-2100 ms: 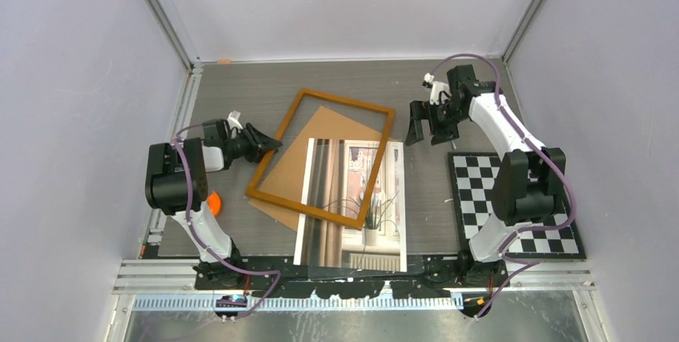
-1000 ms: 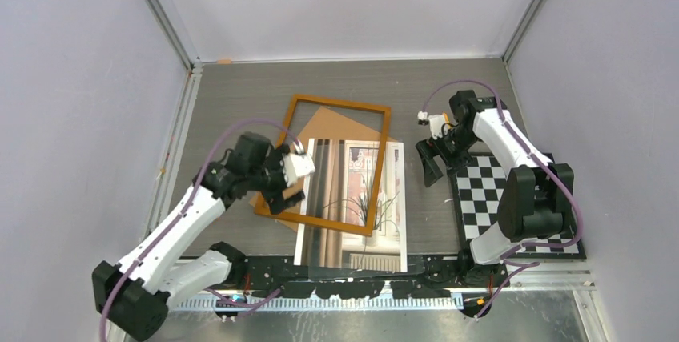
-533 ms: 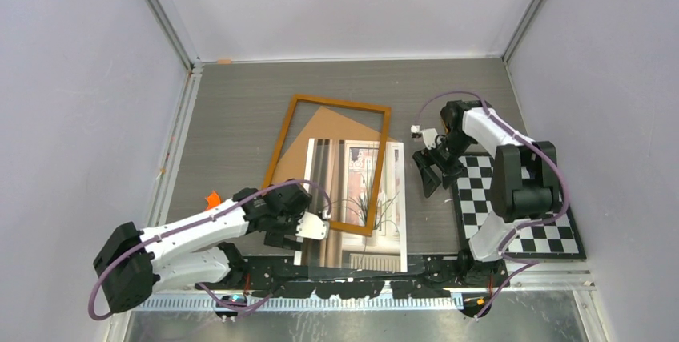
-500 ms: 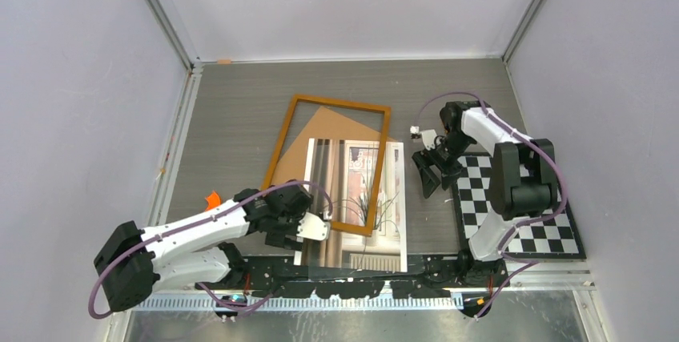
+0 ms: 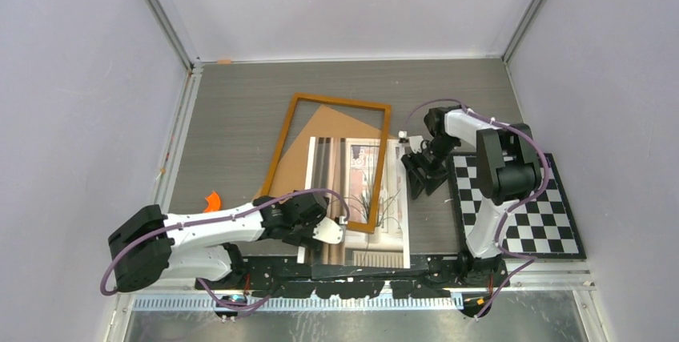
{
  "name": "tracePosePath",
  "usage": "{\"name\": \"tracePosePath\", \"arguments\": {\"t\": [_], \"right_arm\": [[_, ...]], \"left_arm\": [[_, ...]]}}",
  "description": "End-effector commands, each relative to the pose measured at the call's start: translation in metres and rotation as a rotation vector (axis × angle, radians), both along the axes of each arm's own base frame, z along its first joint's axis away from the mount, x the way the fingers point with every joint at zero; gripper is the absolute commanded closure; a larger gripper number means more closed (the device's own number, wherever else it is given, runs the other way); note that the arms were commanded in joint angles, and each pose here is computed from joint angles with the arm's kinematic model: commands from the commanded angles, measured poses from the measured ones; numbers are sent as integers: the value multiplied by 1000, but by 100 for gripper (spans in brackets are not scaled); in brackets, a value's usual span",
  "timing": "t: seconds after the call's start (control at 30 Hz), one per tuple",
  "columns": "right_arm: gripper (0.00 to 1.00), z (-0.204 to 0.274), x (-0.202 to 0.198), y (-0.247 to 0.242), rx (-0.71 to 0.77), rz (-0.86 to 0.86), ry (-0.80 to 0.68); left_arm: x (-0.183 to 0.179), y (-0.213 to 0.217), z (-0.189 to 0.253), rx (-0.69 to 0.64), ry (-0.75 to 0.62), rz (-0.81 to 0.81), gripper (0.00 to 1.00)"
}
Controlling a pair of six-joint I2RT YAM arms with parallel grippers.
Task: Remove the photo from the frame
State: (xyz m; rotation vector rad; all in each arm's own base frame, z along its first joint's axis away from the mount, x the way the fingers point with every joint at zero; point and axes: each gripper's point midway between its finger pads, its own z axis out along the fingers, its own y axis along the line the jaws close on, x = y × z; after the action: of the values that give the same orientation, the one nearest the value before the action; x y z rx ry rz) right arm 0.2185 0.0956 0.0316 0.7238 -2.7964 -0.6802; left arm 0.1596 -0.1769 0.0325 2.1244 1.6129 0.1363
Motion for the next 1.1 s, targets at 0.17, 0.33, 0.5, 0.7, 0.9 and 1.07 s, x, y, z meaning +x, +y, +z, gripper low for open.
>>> {"name": "tracePosePath", "arguments": {"t": [0.17, 0.33, 0.5, 0.7, 0.9, 1.07], "right_arm": [[40, -14, 36, 29, 42, -109, 1], [44, -12, 66, 37, 52, -150, -50], [46, -11, 116, 38, 23, -190, -159], [47, 2, 151, 46, 42, -237, -225], [41, 31, 155, 48, 87, -268, -273], [23, 66, 134, 34, 123, -336, -308]], "left_arm": [[18, -38, 7, -131, 6, 103, 18], [47, -48, 2, -125, 70, 236, 25], [71, -62, 7, -182, 68, 285, 28], [110, -48, 21, -245, 81, 431, 31], [105, -40, 60, -402, 188, 478, 24], [89, -22, 107, -612, 349, 649, 8]]}}
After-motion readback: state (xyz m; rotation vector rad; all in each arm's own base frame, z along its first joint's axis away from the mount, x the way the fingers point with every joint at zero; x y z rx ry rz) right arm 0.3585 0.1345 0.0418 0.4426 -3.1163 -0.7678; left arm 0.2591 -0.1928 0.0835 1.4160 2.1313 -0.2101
